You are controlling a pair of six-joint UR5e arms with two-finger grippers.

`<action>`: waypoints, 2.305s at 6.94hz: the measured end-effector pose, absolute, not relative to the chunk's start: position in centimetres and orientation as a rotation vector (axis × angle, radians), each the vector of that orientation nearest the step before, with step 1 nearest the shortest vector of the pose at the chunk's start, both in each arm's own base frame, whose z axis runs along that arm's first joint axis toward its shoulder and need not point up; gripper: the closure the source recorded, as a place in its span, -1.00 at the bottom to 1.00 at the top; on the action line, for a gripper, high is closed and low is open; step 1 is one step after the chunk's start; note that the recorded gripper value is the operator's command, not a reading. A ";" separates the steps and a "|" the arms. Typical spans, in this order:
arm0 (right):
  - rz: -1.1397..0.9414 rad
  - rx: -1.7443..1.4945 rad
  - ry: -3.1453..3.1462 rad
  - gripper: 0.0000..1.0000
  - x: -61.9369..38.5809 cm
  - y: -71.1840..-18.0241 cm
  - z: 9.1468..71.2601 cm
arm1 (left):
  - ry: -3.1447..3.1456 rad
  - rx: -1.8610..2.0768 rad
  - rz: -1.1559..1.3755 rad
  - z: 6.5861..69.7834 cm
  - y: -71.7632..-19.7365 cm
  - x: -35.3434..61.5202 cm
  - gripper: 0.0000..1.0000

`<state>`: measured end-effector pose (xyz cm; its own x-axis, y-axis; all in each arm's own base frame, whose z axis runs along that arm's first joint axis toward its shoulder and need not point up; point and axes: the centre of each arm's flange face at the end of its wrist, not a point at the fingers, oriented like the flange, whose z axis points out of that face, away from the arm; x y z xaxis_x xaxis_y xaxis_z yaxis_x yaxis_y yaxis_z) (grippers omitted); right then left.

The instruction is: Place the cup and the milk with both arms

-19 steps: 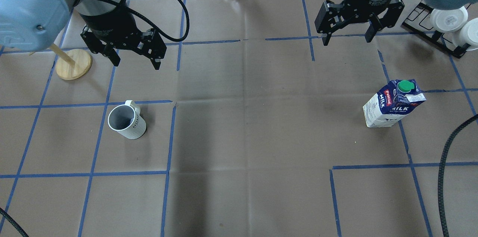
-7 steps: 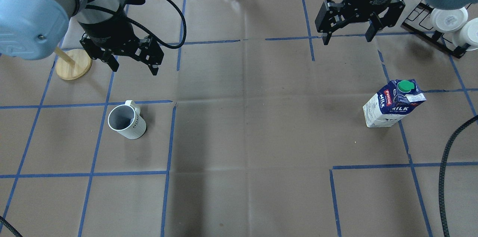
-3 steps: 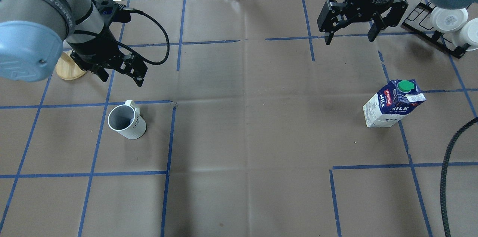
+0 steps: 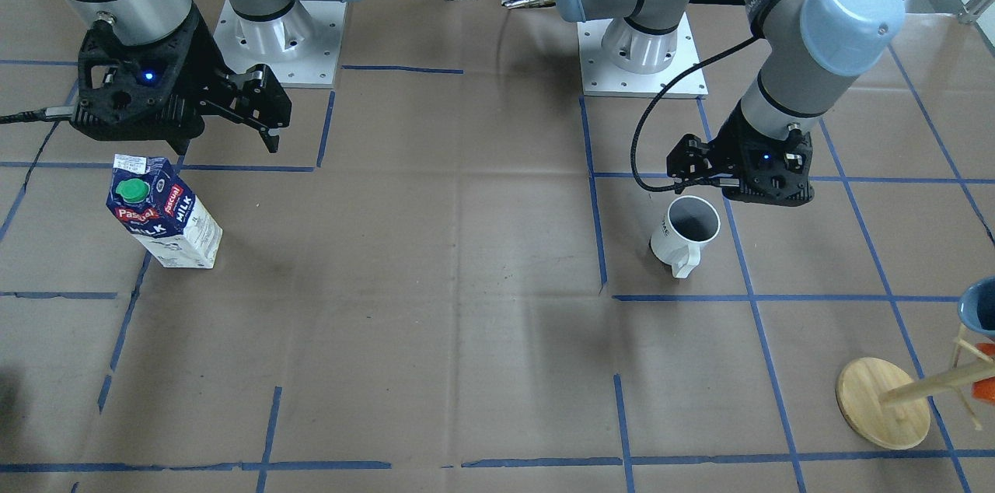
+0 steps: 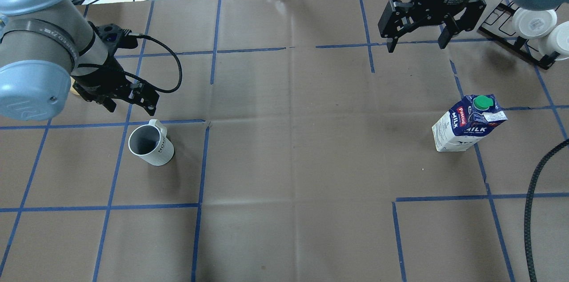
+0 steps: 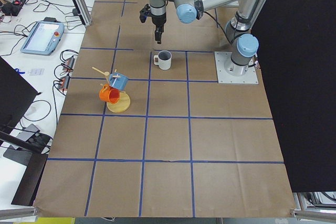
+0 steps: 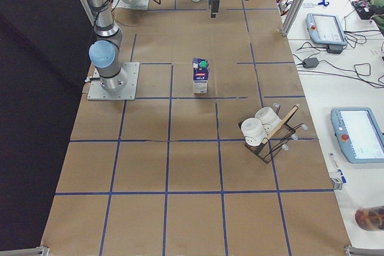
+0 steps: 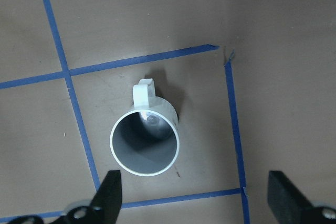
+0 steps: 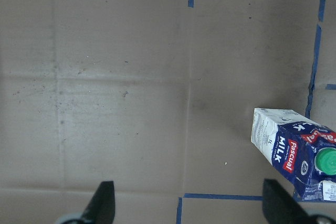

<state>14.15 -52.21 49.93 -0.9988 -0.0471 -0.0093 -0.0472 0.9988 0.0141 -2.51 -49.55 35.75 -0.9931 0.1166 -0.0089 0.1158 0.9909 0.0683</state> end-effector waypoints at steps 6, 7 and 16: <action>0.033 -0.104 3.137 -1.00 14.1 -52.1 49.9 | 3.144 0.125 0.181 26.6 -51.0 3.1 -0.98; 0.038 -0.105 3.137 -1.00 14.0 -52.0 49.9 | 3.143 0.126 0.175 25.6 -50.6 3.0 -0.83; 0.051 -0.104 3.140 -1.00 14.0 -52.0 49.2 | 3.160 0.041 0.254 25.0 -51.5 3.1 1.00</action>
<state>13.96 -51.97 49.24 -0.9978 -0.0664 -0.0004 -0.0664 0.9973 0.0322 3.11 -51.46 25.04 -0.9992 0.0233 0.0312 0.0280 0.9869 0.1592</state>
